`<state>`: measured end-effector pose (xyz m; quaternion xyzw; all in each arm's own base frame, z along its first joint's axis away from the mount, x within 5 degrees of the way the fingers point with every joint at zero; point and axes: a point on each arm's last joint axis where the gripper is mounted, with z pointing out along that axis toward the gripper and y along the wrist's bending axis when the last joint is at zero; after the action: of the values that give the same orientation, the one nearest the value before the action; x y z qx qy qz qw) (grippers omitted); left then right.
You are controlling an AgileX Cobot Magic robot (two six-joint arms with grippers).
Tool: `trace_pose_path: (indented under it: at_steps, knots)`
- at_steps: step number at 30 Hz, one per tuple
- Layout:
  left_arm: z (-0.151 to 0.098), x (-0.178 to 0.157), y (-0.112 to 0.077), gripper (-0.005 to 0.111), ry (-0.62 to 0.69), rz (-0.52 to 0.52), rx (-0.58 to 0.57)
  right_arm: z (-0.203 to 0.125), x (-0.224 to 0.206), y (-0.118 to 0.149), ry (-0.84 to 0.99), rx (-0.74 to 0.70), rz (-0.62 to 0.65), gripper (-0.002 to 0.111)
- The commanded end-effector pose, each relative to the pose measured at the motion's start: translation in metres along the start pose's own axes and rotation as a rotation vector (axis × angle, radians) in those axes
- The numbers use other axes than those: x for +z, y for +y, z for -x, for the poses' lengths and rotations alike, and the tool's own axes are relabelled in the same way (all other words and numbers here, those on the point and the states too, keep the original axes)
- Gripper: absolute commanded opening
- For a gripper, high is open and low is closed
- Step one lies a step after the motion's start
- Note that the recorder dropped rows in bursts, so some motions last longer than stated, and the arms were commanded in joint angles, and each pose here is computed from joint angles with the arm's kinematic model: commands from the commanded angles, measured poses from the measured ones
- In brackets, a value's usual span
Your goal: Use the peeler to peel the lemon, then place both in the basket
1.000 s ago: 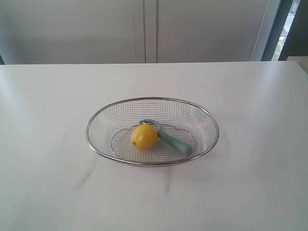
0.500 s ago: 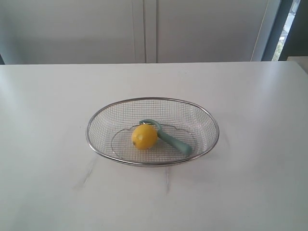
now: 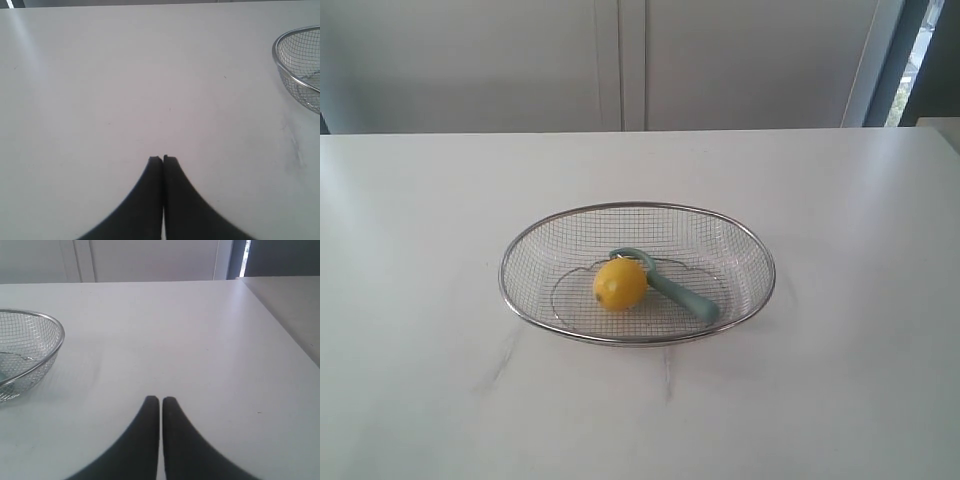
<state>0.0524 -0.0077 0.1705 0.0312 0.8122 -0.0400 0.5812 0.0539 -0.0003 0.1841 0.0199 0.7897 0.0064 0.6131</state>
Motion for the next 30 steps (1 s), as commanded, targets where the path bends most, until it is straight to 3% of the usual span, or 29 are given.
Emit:
trace_pose_path:
  at_steps: [1,30]
  knots:
    - [-0.0013,0.0002,0.0002,0.0,0.001,0.003,-0.002,-0.001,0.0001,-0.0007,-0.005,0.006,-0.006,0.003]
    - [-0.0013,0.0002,0.0002,0.0,0.001,0.003,-0.002,-0.0016,0.0,0.0021,0.003,-0.003,0.042,0.003]
